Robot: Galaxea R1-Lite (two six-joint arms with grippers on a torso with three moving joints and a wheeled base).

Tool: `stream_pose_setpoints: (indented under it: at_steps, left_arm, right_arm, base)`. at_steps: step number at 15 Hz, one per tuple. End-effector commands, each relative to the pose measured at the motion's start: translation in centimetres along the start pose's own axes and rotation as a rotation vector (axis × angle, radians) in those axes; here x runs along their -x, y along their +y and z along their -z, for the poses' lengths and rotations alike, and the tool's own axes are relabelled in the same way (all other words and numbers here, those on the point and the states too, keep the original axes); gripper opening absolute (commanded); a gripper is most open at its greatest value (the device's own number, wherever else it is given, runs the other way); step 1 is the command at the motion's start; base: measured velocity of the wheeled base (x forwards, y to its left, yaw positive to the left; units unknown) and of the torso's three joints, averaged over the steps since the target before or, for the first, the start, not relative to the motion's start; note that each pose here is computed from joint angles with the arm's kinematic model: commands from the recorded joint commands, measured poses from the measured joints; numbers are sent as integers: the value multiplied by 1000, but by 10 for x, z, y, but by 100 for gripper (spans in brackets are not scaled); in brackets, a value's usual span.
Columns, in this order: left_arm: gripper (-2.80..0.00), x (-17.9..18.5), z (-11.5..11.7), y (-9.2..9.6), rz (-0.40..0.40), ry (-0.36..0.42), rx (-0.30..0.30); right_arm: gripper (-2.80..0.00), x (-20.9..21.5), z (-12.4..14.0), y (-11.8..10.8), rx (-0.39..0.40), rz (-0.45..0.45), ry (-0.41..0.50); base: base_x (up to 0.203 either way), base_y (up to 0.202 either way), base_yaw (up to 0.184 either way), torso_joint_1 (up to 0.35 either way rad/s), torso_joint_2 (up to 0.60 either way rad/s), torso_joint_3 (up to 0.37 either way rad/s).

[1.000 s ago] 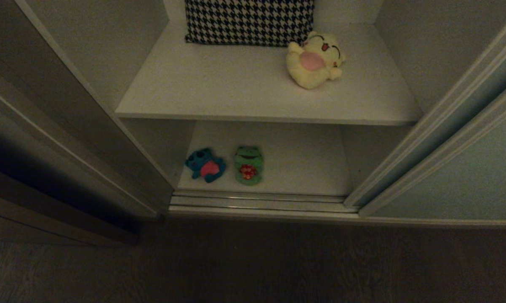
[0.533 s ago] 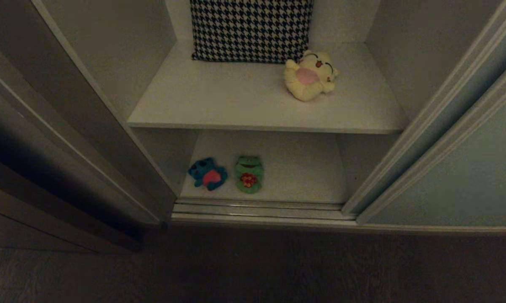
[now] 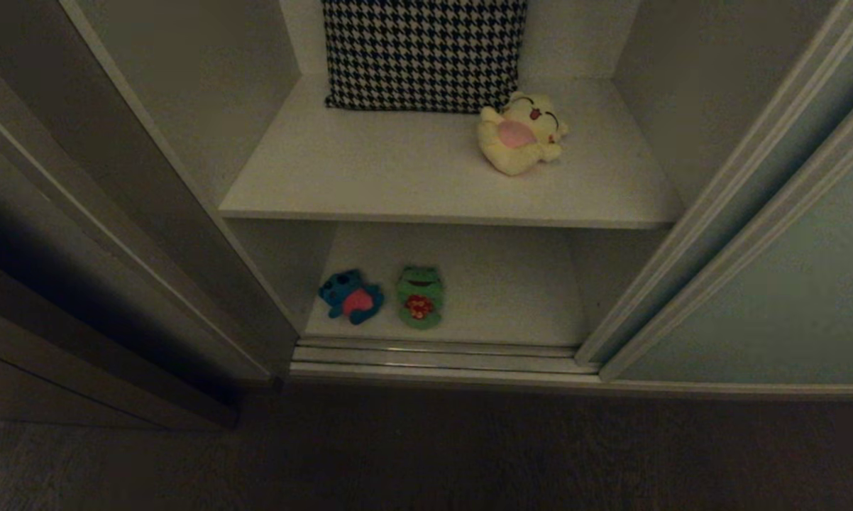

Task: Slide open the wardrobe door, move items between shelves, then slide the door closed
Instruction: Place the pink doll on the lower shelf

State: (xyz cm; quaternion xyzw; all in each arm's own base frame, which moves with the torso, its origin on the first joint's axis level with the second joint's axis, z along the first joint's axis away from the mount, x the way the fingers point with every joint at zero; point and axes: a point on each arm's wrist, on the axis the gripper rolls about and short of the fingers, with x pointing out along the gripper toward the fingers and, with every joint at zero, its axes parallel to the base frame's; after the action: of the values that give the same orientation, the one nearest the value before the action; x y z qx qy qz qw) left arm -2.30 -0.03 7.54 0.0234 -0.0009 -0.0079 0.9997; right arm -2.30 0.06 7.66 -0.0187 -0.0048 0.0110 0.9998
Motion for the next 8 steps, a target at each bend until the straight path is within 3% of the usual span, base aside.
stream_pose_setpoints:
  at_steps: [1, 8]
  left_arm:
    - [-280, 0, -1, 0, 1, -1, 5]
    - [-280, 0, 0, 0, 9, -2, -2]
  right_arm:
    - [-280, 0, 0, 0, 1, -1, 0]
    - [-280, 0, 0, 0, 0, -1, -2]
  base:
    - [0, 0, 0, 0, 0, 0]
    - [0, 0, 0, 0, 0, 0]
